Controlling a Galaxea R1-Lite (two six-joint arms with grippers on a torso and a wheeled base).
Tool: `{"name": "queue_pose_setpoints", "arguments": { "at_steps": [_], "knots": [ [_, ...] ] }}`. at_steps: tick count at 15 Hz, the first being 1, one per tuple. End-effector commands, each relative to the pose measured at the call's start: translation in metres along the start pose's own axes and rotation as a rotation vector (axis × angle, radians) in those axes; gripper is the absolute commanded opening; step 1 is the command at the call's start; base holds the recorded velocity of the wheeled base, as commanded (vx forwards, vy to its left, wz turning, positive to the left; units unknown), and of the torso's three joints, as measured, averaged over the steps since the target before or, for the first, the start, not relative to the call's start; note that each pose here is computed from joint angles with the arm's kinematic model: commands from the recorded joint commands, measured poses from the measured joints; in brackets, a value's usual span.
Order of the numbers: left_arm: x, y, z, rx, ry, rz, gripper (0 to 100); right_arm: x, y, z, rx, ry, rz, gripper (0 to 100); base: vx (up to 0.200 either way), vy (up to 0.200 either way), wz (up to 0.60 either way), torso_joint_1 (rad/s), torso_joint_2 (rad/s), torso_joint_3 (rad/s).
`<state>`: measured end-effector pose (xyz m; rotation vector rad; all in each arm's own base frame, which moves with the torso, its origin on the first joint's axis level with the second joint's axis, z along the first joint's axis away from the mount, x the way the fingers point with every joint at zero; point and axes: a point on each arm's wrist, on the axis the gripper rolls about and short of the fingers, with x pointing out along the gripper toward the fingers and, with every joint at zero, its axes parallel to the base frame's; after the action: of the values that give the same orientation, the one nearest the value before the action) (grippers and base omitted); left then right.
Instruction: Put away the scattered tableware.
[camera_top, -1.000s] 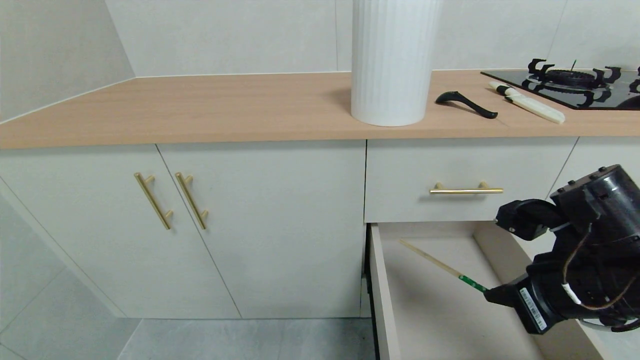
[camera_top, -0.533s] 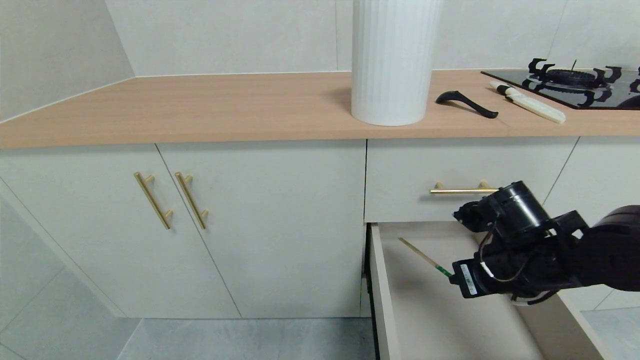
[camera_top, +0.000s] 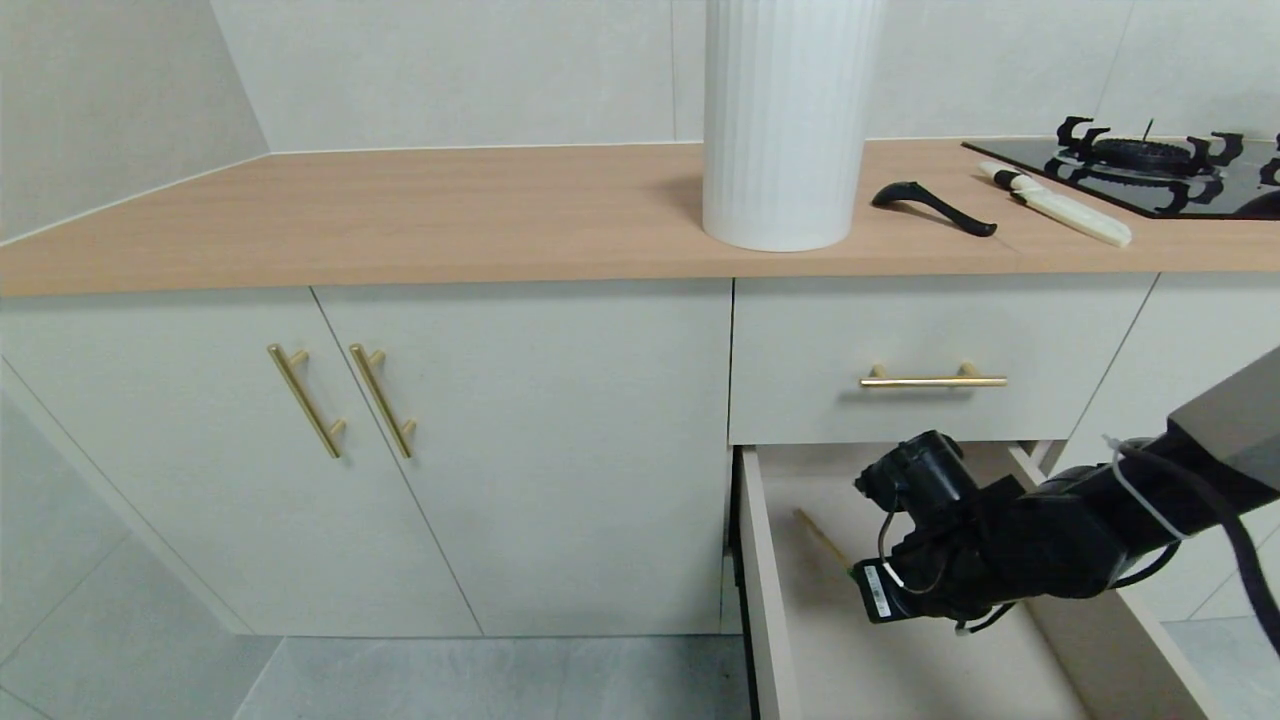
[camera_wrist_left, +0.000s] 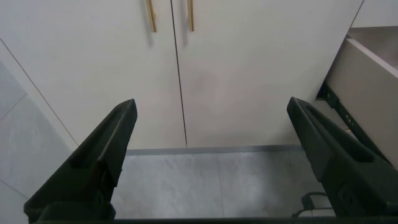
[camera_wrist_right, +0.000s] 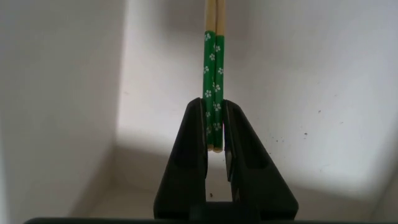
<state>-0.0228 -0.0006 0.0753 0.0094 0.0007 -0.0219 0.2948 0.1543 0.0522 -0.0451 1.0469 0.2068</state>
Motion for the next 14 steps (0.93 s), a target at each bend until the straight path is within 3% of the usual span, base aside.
{"name": "queue_pose_setpoints", "arguments": {
  "at_steps": [1, 6, 14],
  "knots": [
    [0.0, 0.0, 0.0, 0.0, -0.001, 0.0, 100, 0.025, 0.0, -0.008, -0.006, 0.043, -0.039, 0, 0.0, 0.0, 0.0, 0.0, 0.0, 0.0],
    [0.0, 0.0, 0.0, 0.0, 0.001, 0.0, 100, 0.042, 0.001, -0.014, -0.015, 0.076, -0.057, 0, 0.0, 0.0, 0.0, 0.0, 0.0, 0.0],
    [0.0, 0.0, 0.0, 0.0, 0.001, 0.0, 100, 0.06, 0.002, -0.015, -0.008, 0.057, -0.053, 0, 0.0, 0.0, 0.0, 0.0, 0.0, 0.0]
  ]
}}
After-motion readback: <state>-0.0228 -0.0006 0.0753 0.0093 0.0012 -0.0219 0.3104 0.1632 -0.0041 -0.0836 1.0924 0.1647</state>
